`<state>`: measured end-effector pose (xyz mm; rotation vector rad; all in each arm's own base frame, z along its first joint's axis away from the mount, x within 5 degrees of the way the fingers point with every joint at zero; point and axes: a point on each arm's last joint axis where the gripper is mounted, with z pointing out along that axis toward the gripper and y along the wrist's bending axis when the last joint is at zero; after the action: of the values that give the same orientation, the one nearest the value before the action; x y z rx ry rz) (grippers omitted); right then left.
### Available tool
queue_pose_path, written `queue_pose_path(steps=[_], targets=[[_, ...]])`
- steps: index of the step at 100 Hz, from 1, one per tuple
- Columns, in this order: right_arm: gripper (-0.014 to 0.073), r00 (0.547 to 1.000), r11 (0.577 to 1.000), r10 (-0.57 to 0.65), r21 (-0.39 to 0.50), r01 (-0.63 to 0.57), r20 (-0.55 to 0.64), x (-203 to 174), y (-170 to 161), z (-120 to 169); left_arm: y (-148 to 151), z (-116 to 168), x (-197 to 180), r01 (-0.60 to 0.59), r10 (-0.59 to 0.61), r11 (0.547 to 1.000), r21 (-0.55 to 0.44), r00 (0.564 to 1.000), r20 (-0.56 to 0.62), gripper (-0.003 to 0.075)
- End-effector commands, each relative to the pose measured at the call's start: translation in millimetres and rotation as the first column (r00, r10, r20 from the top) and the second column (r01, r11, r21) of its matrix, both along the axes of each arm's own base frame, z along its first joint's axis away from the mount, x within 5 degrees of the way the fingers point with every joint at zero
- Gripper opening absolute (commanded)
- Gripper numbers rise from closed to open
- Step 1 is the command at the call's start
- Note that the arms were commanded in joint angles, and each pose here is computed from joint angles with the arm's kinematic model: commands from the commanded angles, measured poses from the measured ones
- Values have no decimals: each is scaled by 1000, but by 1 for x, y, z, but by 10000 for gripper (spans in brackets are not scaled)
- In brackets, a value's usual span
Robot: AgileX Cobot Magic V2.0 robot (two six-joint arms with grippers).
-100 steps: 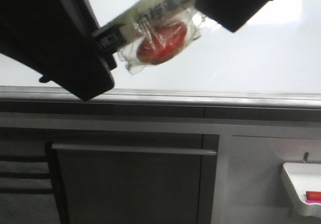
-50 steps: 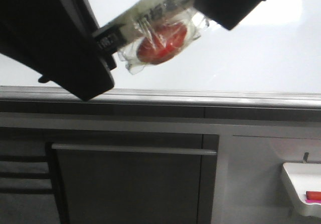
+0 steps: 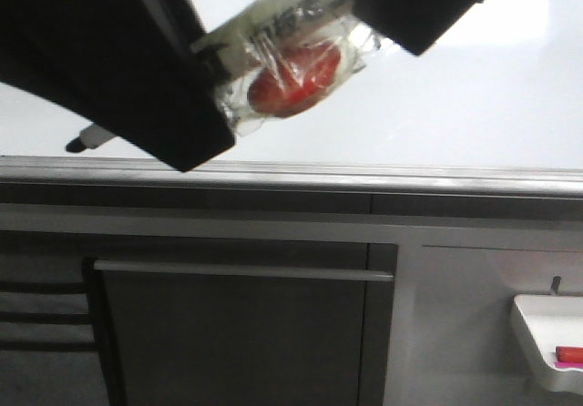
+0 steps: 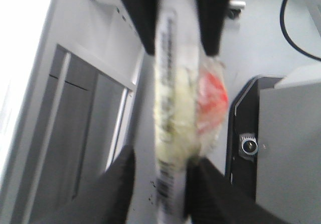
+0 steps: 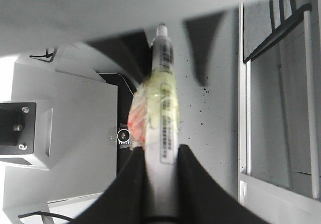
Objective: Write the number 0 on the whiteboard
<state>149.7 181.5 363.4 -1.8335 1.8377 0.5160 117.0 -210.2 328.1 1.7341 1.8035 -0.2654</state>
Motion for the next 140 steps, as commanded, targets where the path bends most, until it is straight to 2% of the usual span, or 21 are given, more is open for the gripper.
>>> queue_pose_path(steps=[1, 13, 30, 42, 58, 68, 77, 83, 96, 104, 113, 120, 130, 140], targets=[[-36, 999, 997, -3, 78, 0, 34, -3, 0, 16, -1, 28, -2, 14, 0, 987, -162, 996, 85, 366], [-36, 999, 995, -20, 97, 15, 49, -2, -2, 20, 6, 41, -5, 18, 11, 972, -233, 992, 125, 380], [-36, 989, 977, -139, 171, 129, 51, 3, -24, 33, 37, 67, -8, -40, 100, 933, -358, 983, 151, 379], [-36, 963, 938, -265, 244, 248, 41, 7, -50, 44, 66, 90, -14, -87, 192, 863, -497, 968, 164, 379], [-36, 919, 885, -394, 283, 370, 30, 8, -76, 44, 99, 106, -23, -199, 326, 767, -610, 940, 103, 378], [-36, 885, 832, -464, 329, 447, -29, 13, -85, 37, 114, 108, -28, -282, 398, 707, -649, 917, 35, 376], [-36, 846, 759, -525, 396, 516, -95, 20, -88, 29, 123, 101, -30, -350, 449, 669, -655, 893, -19, 376], [-36, 819, 701, -556, 448, 555, -143, 25, -87, 24, 126, 91, -28, -396, 478, 655, -644, 877, -53, 376], [-36, 769, 606, -608, 511, 610, -197, 33, -87, 21, 126, 66, -22, -477, 515, 644, -598, 848, -121, 376], [-36, 728, 556, -642, 509, 657, -240, 41, -87, 19, 125, 58, -20, -498, 524, 645, -579, 840, -140, 376], [-36, 705, 542, -655, 481, 689, -271, 51, -86, 12, 125, 55, -20, -503, 524, 649, -571, 839, -143, 376], [-36, 690, 547, -658, 437, 714, -302, 62, -83, 8, 125, 55, -20, -502, 525, 648, -572, 839, -143, 376], [-36, 680, 586, -665, 349, 732, -310, 78, -81, 7, 125, 55, -19, -501, 525, 646, -577, 840, -141, 376], [-36, 642, 571, -711, 298, 765, -287, 92, -83, 14, 125, 55, -19, -501, 525, 646, -577, 840, -141, 376]])
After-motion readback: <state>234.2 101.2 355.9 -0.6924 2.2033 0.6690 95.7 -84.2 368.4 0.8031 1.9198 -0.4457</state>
